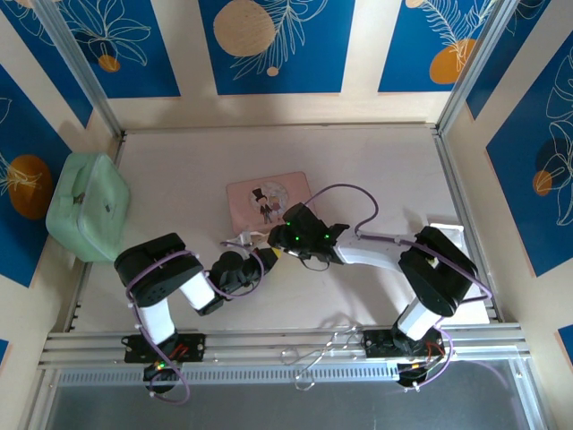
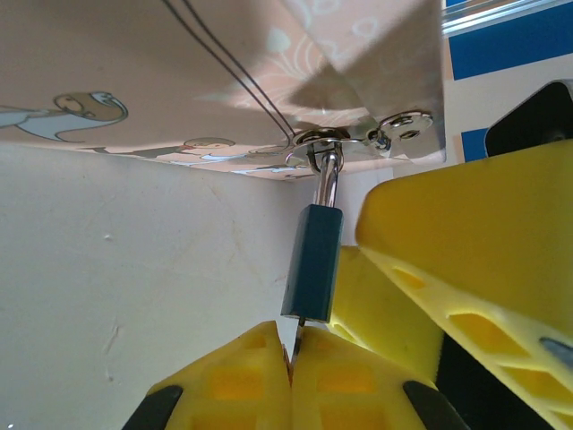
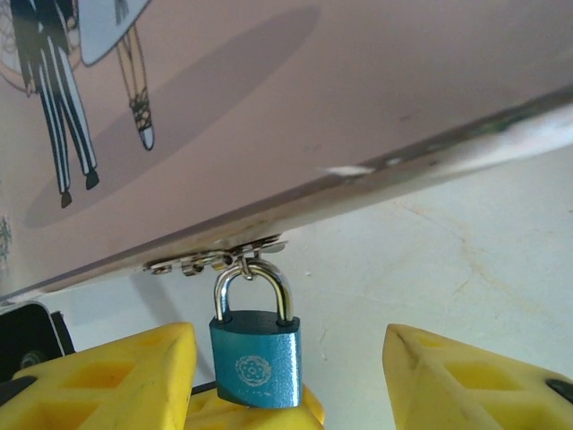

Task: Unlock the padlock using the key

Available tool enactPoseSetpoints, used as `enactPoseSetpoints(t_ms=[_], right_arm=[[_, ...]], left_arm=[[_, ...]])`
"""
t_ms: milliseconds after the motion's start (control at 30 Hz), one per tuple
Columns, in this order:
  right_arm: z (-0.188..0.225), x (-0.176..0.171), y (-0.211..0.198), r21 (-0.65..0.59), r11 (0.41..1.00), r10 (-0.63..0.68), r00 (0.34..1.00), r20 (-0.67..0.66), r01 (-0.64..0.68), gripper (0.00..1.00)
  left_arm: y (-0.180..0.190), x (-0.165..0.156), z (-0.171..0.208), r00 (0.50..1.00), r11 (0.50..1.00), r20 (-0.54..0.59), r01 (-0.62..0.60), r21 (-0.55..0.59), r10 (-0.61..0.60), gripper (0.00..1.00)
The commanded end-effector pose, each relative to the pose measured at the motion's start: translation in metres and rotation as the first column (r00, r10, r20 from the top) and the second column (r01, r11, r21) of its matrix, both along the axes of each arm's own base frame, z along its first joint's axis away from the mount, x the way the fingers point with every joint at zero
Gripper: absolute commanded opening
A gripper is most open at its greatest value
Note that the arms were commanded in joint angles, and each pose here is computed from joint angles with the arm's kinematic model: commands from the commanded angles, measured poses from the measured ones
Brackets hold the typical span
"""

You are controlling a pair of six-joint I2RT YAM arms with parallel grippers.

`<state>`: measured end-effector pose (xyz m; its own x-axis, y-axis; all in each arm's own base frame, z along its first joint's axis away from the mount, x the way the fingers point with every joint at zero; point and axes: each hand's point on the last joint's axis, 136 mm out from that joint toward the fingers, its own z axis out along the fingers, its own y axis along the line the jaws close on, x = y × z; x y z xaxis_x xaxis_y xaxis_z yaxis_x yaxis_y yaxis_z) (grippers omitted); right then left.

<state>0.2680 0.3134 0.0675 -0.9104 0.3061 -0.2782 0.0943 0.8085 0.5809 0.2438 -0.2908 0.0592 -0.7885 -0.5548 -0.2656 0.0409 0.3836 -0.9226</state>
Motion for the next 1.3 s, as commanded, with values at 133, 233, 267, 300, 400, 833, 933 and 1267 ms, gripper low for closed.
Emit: enactPoseSetpoints(t_ms=[133, 233, 267, 300, 400, 833, 933, 1267], right_arm=[[0.003, -0.001, 0.015, 0.003, 0.997, 0.08, 0.996, -0.023, -0.08, 0.56], [0.0, 0.001, 0.017, -0.01, 0.996, 0.084, 0.996, -0.037, -0.085, 0.53], [-0.001, 0.0, 0.017, -0.013, 0.996, 0.085, 0.996, -0.043, -0.085, 0.53], [-0.003, 0.0, 0.017, -0.02, 0.996, 0.082, 0.995, -0.051, -0.083, 0.52], [-0.006, 0.0, 0.016, -0.031, 0.996, 0.081, 0.995, -0.062, -0.083, 0.48], [-0.01, -0.003, 0.013, -0.074, 0.994, 0.074, 0.994, -0.081, -0.08, 0.2], [-0.01, -0.004, 0.014, -0.092, 0.992, 0.074, 0.993, -0.092, -0.082, 0.17], [-0.007, -0.007, 0.014, -0.134, 0.988, 0.061, 0.988, -0.139, -0.08, 0.15]], left_arm=[[-0.009, -0.003, 0.018, 0.998, 0.997, 0.045, 0.043, -0.057, -0.041, 0.0], [-0.009, -0.003, 0.018, 0.998, 0.997, 0.046, 0.044, -0.057, -0.041, 0.0], [-0.009, -0.003, 0.018, 0.998, 0.997, 0.046, 0.044, -0.057, -0.041, 0.0], [-0.009, -0.003, 0.019, 0.998, 0.997, 0.047, 0.043, -0.058, -0.041, 0.0], [-0.008, -0.002, 0.019, 0.998, 0.997, 0.05, 0.043, -0.057, -0.04, 0.0], [-0.008, -0.004, 0.015, 0.998, 0.998, 0.048, 0.051, -0.043, -0.049, 0.0], [-0.007, -0.004, 0.014, 0.998, 0.998, 0.048, 0.049, -0.039, -0.048, 0.16], [0.008, -0.005, 0.025, 0.991, 1.0, 0.13, 0.012, 0.007, -0.013, 0.6]])
